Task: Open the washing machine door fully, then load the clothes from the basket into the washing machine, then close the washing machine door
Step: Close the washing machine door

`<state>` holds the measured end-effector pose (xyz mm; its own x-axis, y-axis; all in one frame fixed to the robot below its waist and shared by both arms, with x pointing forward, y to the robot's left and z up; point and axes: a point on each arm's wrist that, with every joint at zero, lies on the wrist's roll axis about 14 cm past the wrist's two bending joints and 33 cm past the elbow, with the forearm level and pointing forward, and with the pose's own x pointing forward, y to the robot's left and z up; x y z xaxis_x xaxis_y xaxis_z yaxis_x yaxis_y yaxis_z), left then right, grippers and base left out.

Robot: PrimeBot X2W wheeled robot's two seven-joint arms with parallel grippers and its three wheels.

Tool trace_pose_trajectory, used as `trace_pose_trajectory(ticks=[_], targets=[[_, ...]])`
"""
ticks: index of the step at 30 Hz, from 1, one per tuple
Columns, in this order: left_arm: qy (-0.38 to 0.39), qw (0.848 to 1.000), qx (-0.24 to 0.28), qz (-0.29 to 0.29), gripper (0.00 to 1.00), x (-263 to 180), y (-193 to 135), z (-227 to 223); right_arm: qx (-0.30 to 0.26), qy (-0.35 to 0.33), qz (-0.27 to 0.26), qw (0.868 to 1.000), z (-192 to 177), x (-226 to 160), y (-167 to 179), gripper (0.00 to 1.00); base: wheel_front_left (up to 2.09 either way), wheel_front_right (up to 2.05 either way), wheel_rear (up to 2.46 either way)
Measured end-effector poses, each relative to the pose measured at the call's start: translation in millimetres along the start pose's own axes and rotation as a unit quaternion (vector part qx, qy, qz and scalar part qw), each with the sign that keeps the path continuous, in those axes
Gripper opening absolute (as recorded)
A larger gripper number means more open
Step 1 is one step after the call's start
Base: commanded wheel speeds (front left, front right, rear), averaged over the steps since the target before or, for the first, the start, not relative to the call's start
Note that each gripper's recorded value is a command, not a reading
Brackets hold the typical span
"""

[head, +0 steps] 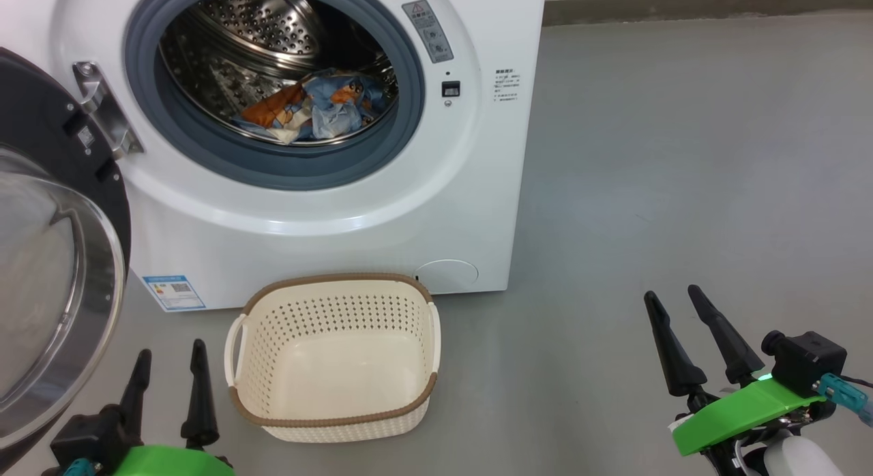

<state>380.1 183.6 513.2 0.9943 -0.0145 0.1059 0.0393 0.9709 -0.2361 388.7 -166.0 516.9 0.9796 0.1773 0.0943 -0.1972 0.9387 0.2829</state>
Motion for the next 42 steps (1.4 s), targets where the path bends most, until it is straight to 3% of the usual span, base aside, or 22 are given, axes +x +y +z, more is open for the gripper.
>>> trace_pose_trajectory(ticks=[18, 42], targets=[[-0.007, 0.999, 0.010, 0.043, 1.00, -20, 28, 7, 0.005, 0.012, 0.047, 0.999, -10, 19, 31, 1.00, 0.00, 0.00, 0.00], [-0.028, 0.981, 0.038, 0.187, 1.00, -86, 106, 28, 0.017, 0.050, 0.161, 0.986, -39, 49, 113, 1.00, 0.00, 0.00, 0.00]])
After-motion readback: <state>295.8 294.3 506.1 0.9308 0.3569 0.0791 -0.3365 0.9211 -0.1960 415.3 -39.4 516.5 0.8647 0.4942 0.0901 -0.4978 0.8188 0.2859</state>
